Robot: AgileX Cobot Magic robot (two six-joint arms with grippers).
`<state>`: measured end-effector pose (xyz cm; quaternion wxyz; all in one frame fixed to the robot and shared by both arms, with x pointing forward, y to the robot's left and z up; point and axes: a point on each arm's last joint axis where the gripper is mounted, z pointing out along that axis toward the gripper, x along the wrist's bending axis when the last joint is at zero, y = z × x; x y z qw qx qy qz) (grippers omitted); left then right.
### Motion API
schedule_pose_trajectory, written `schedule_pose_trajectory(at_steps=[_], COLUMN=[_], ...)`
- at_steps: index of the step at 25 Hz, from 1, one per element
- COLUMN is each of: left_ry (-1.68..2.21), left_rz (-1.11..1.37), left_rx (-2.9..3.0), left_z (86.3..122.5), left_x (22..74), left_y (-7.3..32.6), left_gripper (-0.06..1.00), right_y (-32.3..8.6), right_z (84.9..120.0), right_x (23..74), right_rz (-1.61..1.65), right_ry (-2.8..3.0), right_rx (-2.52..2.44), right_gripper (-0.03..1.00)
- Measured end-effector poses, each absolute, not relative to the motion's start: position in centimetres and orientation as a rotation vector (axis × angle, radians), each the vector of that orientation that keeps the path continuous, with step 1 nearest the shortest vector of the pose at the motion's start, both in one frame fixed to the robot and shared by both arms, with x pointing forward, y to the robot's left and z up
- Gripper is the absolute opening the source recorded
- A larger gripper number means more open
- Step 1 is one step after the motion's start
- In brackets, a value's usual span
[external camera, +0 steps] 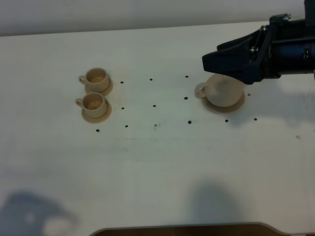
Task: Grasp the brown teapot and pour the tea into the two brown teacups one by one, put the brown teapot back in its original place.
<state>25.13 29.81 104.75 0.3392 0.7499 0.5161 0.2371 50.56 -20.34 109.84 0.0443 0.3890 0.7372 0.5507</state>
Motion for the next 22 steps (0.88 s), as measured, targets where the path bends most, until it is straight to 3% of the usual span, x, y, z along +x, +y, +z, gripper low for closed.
schedule_pose_trajectory(at_steps=[13,22], left_ry=[1.509,1.619], left_rz=[0.721,0.847], left_rx=[1.798,1.637], left_z=[104.8,104.7], left_x=[24.5,23.4], left_y=[30.0,30.1], left_gripper=[0.46,0.46], right_y=[-20.1,-19.2], right_z=[112.0,110.8], right_x=[52.6,57.0], right_rz=[1.716,1.574], right_ry=[2.228,2.325], right_rx=[1.208,1.298], right_gripper=[0.50,0.50])
